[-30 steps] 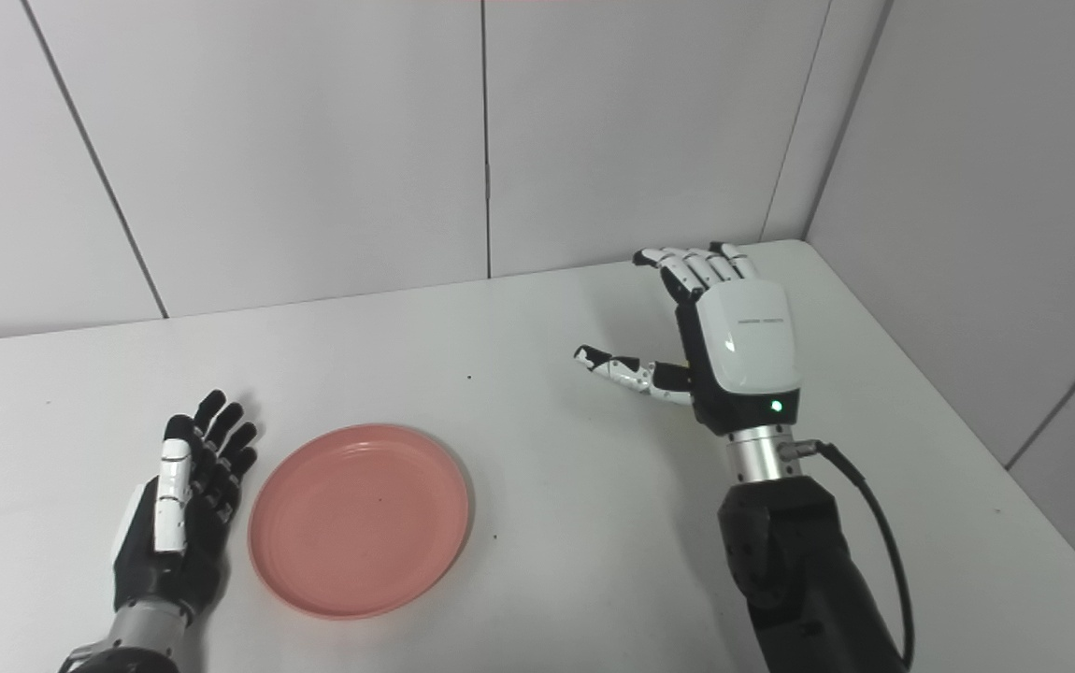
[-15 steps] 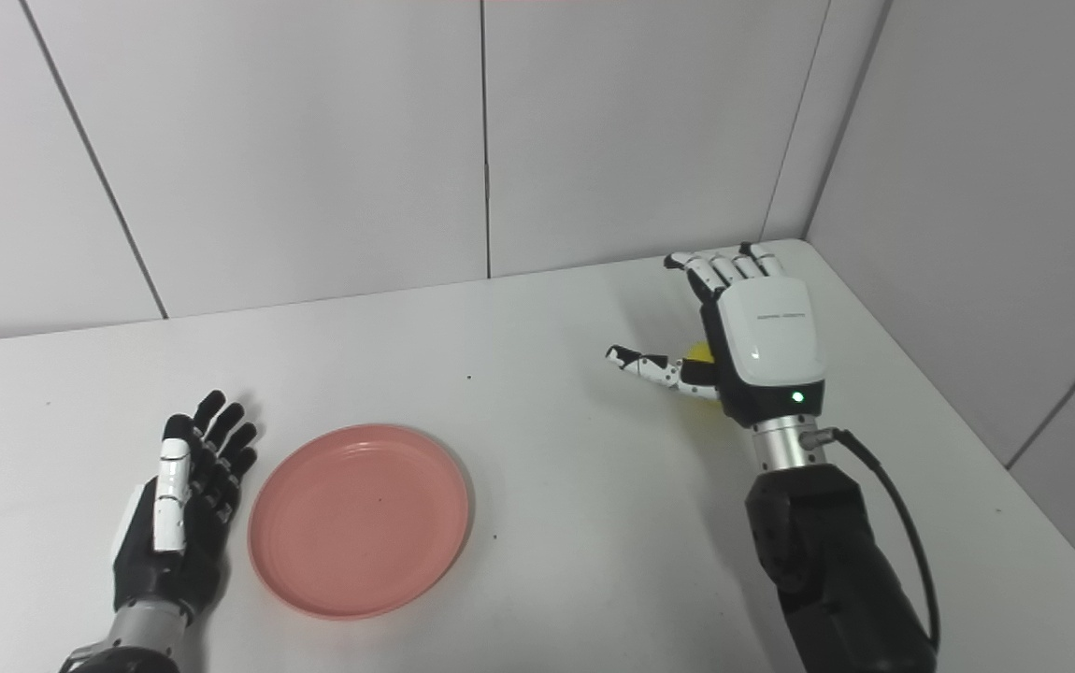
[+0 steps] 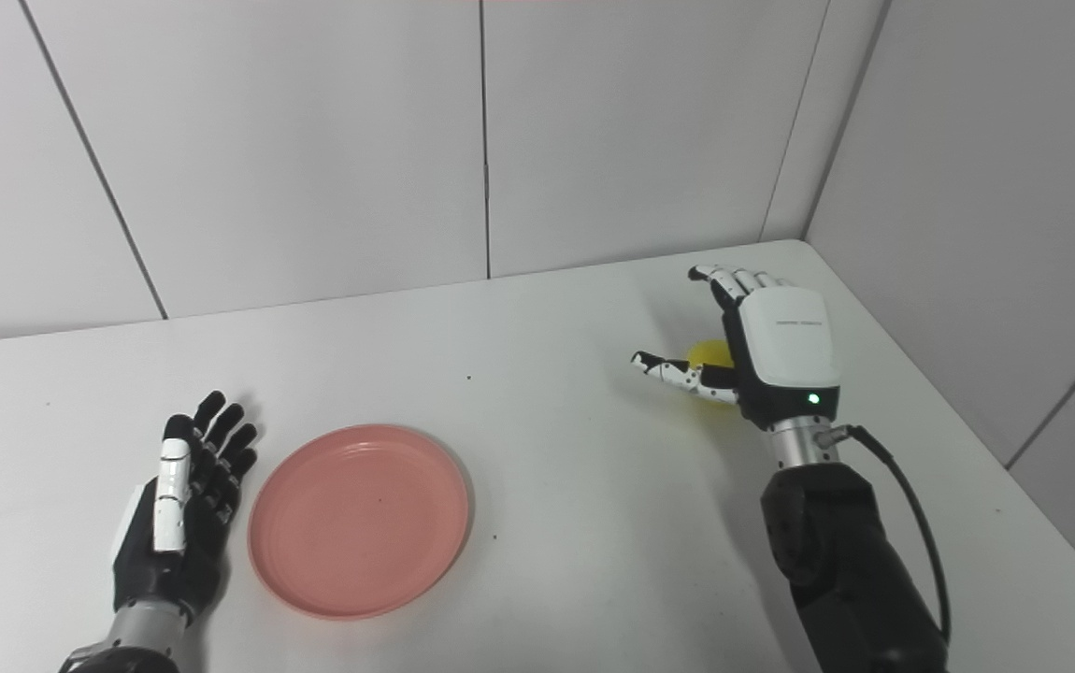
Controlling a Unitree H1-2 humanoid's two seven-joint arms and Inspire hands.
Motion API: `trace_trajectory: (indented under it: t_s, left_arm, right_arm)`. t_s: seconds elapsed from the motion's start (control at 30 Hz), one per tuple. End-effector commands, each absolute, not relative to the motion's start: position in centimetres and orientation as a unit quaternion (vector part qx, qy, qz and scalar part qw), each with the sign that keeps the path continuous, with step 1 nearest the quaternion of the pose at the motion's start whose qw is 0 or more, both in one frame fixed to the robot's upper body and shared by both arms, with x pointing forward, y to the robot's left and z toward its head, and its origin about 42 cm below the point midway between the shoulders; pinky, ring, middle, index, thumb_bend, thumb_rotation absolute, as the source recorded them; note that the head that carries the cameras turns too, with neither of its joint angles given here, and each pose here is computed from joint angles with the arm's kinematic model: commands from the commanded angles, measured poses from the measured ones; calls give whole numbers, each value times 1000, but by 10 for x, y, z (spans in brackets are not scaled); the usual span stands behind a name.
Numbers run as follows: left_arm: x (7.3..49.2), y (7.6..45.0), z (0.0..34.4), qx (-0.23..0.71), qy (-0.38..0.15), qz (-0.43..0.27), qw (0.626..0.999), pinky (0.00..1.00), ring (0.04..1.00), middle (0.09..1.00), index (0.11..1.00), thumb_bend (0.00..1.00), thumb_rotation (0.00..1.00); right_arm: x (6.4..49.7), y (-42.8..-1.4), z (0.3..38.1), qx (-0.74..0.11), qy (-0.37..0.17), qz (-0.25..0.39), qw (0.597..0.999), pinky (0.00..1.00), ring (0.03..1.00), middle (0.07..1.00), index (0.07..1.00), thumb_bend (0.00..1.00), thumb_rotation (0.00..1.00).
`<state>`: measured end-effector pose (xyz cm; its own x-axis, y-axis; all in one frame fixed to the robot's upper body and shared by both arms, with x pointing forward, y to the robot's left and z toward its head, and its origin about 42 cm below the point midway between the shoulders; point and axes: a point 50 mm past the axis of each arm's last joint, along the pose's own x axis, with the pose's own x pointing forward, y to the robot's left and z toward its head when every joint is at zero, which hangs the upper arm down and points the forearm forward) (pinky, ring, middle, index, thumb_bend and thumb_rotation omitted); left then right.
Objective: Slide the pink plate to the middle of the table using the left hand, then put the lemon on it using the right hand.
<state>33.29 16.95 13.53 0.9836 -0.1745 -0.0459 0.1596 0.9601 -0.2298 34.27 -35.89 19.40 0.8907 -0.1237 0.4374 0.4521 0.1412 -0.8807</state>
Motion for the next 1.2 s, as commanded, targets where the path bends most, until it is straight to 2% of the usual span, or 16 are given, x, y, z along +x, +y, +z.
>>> trace_trajectory:
  t_s: [0.0,0.5,1.07,1.17]
  left_arm:
    - [326,166,120,-117,81,-81,986,1000,947,959,932,611,912]
    - [323,162,121,-117,82,-83,986,1000,944,955,927,601,914]
    - [320,162,120,-114,85,-82,986,1000,941,955,932,605,920]
    - [319,162,120,-116,85,-82,986,1000,942,957,931,608,917]
  right_arm:
    - [352,-367,216,-625,-156,-222,732,627,706,739,702,806,794]
    - [363,-377,204,-637,-147,-211,727,638,710,749,719,795,791]
    - [371,-375,191,-648,-102,-192,730,635,712,756,722,793,834]
    - [372,-375,185,-648,-94,-187,732,659,729,766,730,802,841]
